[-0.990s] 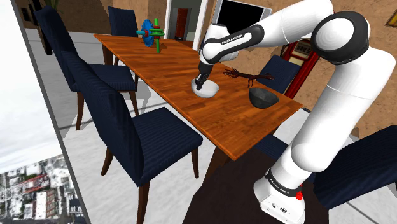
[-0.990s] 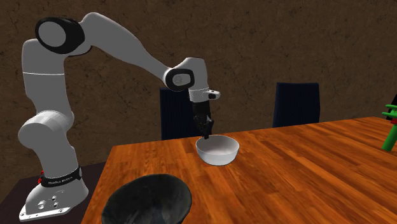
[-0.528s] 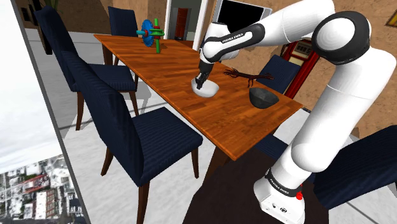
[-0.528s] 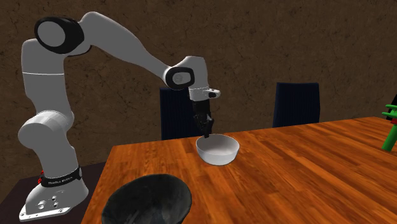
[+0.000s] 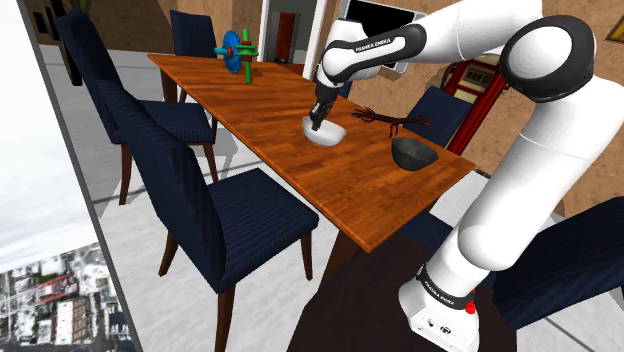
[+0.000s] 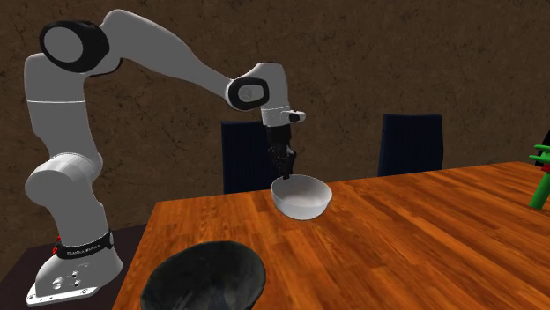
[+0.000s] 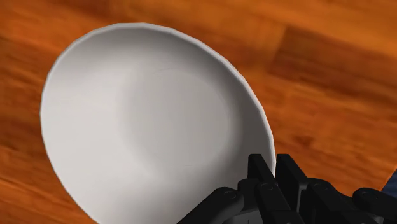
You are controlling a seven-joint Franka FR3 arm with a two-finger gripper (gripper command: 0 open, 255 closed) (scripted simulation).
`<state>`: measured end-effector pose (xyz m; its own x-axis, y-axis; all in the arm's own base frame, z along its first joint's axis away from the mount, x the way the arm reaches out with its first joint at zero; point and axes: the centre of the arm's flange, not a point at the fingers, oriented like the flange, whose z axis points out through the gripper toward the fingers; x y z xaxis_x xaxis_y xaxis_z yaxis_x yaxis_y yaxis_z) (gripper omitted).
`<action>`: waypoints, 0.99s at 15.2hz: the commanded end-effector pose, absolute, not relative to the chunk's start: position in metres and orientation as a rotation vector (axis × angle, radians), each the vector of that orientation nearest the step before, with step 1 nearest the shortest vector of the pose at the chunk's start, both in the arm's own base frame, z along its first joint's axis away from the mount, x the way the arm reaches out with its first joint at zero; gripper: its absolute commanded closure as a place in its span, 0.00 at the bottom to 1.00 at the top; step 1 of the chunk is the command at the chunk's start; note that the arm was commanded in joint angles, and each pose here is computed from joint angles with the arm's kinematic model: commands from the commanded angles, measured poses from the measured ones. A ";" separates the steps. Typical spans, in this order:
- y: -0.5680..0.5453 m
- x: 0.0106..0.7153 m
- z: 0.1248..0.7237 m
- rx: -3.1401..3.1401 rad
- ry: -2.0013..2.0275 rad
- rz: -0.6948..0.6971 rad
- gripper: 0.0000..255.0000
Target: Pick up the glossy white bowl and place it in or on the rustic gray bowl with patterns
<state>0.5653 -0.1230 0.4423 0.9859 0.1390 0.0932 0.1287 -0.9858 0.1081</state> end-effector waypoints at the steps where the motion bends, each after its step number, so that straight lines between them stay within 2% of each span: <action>1: -0.123 0.566 0.454 3.029 0.205 0.153 1.00; 15: -0.123 0.566 0.528 3.029 0.205 0.153 1.00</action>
<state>0.5645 -0.1227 0.5229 0.9859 0.1390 0.0931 0.1288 -0.9858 0.1081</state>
